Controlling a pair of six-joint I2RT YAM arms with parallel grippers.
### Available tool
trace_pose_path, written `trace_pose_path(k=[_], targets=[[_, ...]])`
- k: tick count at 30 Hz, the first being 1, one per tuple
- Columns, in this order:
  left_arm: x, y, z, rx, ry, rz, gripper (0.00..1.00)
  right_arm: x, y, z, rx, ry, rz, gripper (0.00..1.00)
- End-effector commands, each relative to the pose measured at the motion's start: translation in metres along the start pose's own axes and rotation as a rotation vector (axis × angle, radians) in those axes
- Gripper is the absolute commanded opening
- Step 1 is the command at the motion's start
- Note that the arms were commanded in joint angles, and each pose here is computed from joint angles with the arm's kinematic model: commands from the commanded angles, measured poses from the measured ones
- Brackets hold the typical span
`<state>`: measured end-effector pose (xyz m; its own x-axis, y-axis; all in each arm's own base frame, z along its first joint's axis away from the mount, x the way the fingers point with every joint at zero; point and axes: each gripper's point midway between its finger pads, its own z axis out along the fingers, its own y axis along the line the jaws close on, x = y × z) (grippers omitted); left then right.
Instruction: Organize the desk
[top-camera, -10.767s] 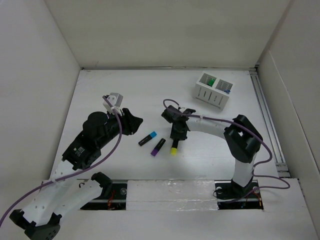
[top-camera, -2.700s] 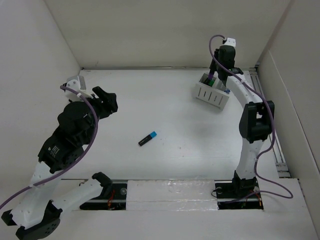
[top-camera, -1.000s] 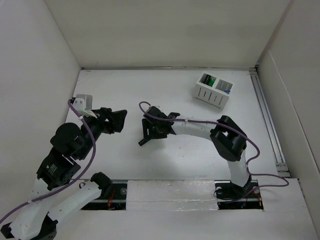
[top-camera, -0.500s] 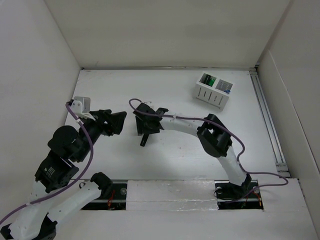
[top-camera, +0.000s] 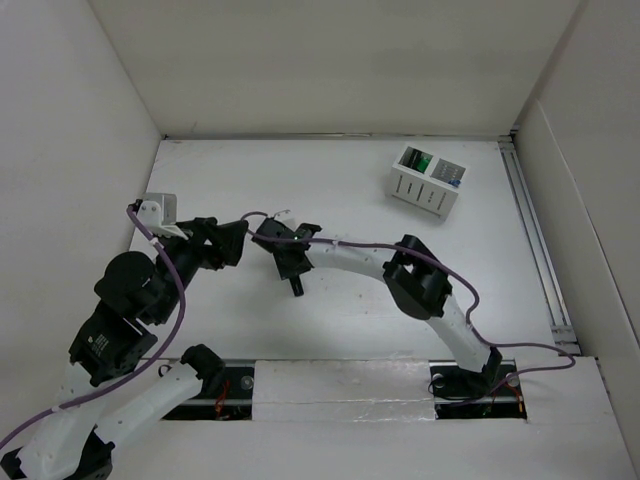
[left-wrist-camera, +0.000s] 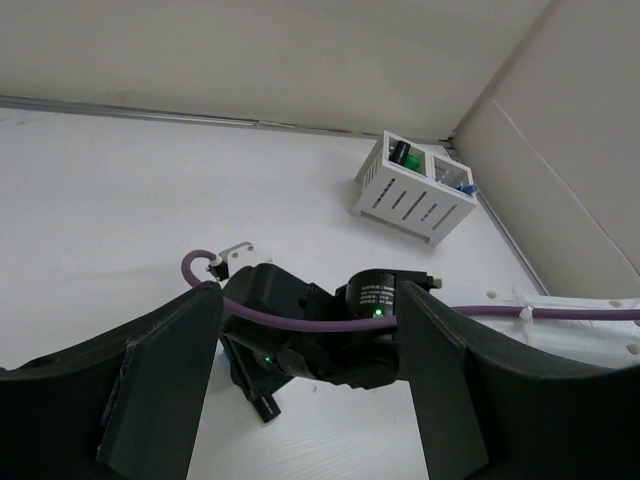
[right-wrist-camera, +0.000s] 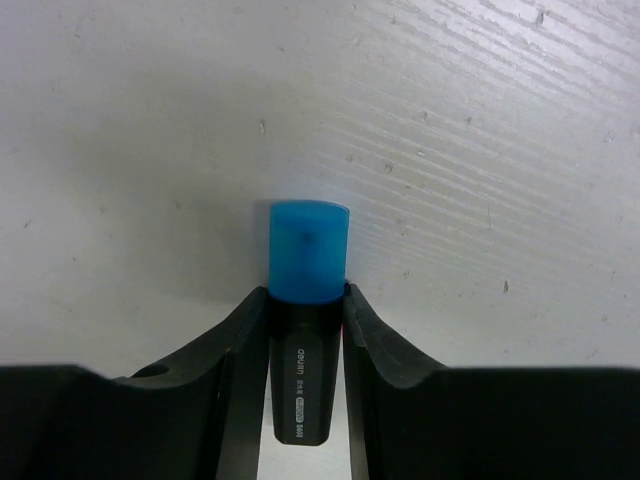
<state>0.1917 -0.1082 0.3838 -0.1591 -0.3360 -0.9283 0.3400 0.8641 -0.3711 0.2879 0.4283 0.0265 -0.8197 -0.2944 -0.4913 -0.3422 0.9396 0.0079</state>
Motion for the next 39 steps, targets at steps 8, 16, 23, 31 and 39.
trace_pose_path(k=[8,16,23,31,39], targets=[[-0.01,-0.005,0.011,-0.011,-0.012,0.001,0.66,-0.044,-0.042,-0.036,-0.041,-0.11,0.023,0.15],[-0.006,-0.017,0.032,0.006,0.007,-0.06,0.66,-0.167,-0.148,-0.097,-0.209,-0.403,0.23,0.15],[-0.009,-0.03,0.052,0.009,0.021,-0.126,0.66,-0.257,-0.33,-0.151,-0.047,-0.721,0.389,0.15],[-0.006,-0.035,0.073,-0.013,0.048,-0.145,0.66,-0.292,-0.429,-0.166,0.09,-0.892,0.445,0.16],[-0.011,-0.035,0.081,-0.04,0.028,-0.193,0.66,-0.298,-0.447,-0.144,0.134,-0.911,0.335,0.18]])
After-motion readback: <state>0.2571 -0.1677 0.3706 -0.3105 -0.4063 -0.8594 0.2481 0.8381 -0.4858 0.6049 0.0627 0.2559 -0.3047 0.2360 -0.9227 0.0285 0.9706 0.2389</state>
